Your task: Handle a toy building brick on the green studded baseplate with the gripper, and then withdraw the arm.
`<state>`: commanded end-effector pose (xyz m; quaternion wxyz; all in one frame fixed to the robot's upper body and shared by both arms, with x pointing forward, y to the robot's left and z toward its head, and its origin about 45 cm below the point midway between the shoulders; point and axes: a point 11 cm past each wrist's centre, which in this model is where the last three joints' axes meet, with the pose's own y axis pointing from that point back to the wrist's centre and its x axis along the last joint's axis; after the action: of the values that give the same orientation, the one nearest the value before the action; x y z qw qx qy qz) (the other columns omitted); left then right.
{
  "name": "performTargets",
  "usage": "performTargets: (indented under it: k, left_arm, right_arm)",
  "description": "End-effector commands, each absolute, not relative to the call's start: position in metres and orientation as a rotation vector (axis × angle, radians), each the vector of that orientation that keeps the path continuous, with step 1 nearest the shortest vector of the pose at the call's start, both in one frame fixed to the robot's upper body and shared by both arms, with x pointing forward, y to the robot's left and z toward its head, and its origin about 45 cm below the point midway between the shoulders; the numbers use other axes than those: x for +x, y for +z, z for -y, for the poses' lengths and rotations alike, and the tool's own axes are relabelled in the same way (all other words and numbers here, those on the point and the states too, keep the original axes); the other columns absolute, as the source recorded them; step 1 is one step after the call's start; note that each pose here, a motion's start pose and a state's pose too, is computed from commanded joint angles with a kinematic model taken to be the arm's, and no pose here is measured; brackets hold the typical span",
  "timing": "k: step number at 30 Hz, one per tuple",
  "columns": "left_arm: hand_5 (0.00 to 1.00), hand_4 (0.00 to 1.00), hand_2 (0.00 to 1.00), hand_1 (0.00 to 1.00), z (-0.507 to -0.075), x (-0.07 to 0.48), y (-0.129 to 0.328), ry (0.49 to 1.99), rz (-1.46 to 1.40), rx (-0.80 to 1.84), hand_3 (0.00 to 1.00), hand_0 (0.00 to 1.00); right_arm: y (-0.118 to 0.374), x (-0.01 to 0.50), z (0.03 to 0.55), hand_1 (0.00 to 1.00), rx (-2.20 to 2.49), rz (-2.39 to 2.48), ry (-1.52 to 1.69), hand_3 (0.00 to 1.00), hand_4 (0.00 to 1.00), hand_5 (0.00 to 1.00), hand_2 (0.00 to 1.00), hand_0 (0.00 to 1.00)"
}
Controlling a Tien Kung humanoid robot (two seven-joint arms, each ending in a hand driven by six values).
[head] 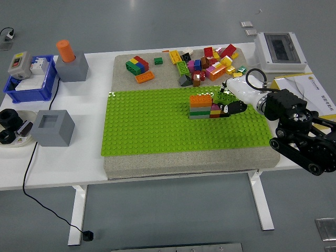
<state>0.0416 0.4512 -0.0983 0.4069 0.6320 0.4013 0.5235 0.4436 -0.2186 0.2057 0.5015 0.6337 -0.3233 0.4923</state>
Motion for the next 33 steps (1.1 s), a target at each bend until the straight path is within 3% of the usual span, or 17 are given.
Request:
performTargets:
  k: [33]
  left_arm:
    - [0.378,0.583,0.798,0.826,-0.454,0.046,-0.097,1.323,-0.996,1.593,0.551,0.807]
  right_arm:
    - [0.202,0.446,0.204,0.807,1.468,0.654,1.302,0.513,0.606,0.378,0.808,0.818]
